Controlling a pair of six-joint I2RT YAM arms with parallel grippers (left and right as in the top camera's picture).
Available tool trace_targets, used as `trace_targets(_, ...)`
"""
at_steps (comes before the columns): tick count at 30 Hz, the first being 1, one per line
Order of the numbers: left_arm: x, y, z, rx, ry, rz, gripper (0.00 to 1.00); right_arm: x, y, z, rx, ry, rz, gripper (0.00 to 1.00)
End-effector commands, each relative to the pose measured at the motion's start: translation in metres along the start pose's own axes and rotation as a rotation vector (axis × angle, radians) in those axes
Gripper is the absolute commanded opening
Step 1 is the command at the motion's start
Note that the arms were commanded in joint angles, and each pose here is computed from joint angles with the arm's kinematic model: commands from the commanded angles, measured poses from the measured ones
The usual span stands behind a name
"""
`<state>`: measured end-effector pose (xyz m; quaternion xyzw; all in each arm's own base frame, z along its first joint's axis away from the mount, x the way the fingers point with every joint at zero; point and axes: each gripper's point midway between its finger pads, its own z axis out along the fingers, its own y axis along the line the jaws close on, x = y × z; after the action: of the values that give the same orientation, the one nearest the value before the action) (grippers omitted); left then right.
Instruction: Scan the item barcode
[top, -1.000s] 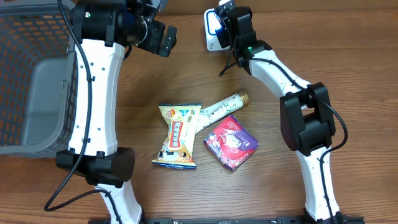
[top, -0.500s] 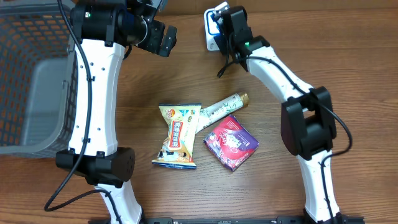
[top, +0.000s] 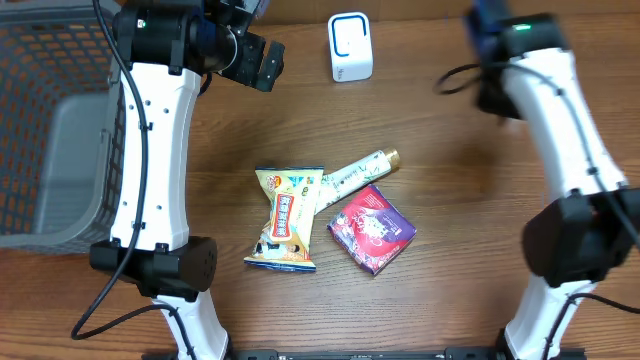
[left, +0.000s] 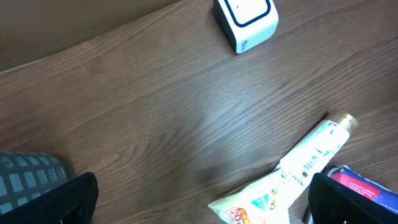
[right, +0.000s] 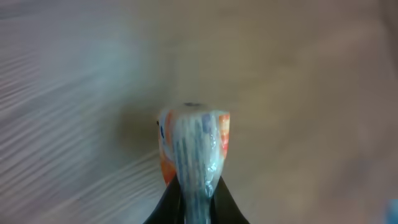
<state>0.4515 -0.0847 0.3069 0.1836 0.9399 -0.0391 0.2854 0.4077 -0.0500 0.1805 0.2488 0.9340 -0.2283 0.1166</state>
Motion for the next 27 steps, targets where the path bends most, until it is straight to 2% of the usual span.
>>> trace_targets(1, -0.002, 0.002, -0.005, -0.008, -0.013, -0.016, 1.00, -0.004, -0.063, 0.049, 0.138, 0.081, 0.232, 0.04)
trace_targets(5, -0.002, 0.002, -0.005, -0.008, -0.013, -0.016, 1.00, 0.007, -0.115, 0.112, 0.152, 0.199, 0.402, 0.04)
trace_targets(10, -0.002, 0.002, -0.005, -0.008, -0.013, -0.016, 1.00, 0.027, -0.139, 0.170, 0.071, 0.287, 0.484, 0.05)
trace_targets(12, -0.002, 0.002, -0.005, -0.008, -0.013, -0.016, 1.00, 0.038, -0.152, 0.184, 0.073, 0.317, 0.527, 0.18)
trace_targets(14, -0.002, 0.002, -0.005, -0.008, -0.013, -0.016, 1.00, 0.046, -0.165, 0.196, 0.060, 0.344, 0.582, 0.75)
trace_targets(15, -0.002, 0.002, -0.005, -0.008, -0.013, -0.016, 1.00, 0.046, -0.168, 0.198, 0.047, 0.349, 0.602, 0.90)
trace_targets(16, -0.002, 0.002, -0.005, -0.008, -0.013, -0.016, 1.00, 0.045, -0.172, 0.198, 0.033, 0.354, 0.619, 1.00)
trace_targets(19, -0.002, 0.002, -0.005, -0.008, -0.013, -0.016, 1.00, 0.036, -0.175, 0.187, -0.043, 0.364, 0.666, 1.00)
trace_targets(23, -0.002, 0.002, -0.005, -0.008, -0.013, -0.016, 1.00, 0.017, -0.159, 0.146, -0.166, 0.358, 0.659, 1.00)
trace_targets(27, -0.002, 0.002, -0.005, -0.008, -0.013, -0.016, 1.00, 0.012, -0.095, 0.083, -0.363, 0.371, 0.545, 1.00)
